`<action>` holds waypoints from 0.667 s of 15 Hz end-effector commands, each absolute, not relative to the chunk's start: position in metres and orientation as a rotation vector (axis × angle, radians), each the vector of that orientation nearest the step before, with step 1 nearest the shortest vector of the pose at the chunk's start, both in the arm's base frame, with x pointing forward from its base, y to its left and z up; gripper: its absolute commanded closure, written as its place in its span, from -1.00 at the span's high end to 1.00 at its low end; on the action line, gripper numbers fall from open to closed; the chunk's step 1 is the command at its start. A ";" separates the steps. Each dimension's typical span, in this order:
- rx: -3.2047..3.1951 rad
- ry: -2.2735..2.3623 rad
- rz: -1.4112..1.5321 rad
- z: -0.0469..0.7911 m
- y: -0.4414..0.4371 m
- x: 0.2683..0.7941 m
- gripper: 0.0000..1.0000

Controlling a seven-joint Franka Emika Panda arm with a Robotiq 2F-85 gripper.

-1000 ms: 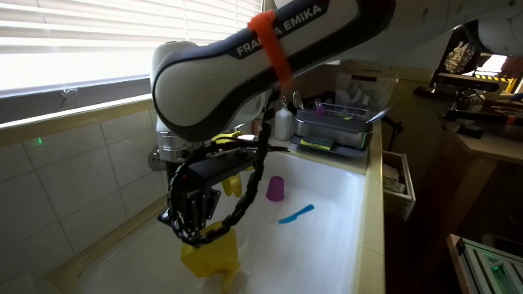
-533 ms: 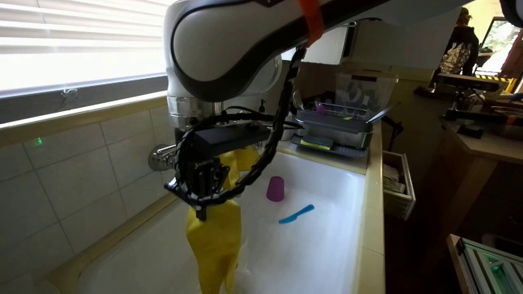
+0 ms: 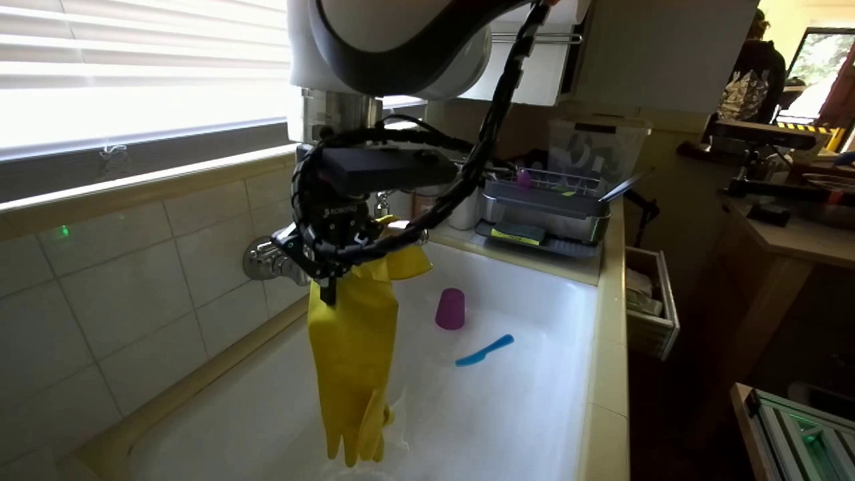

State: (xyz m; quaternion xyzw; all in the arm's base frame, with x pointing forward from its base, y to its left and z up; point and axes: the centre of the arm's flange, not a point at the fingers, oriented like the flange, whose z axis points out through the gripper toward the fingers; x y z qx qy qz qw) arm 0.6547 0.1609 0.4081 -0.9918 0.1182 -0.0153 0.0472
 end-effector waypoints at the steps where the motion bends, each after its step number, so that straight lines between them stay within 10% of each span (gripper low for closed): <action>1: -3.028 0.448 -0.176 0.432 0.156 0.633 -0.99; 10: -2.959 0.646 -0.468 0.502 0.116 0.619 -0.99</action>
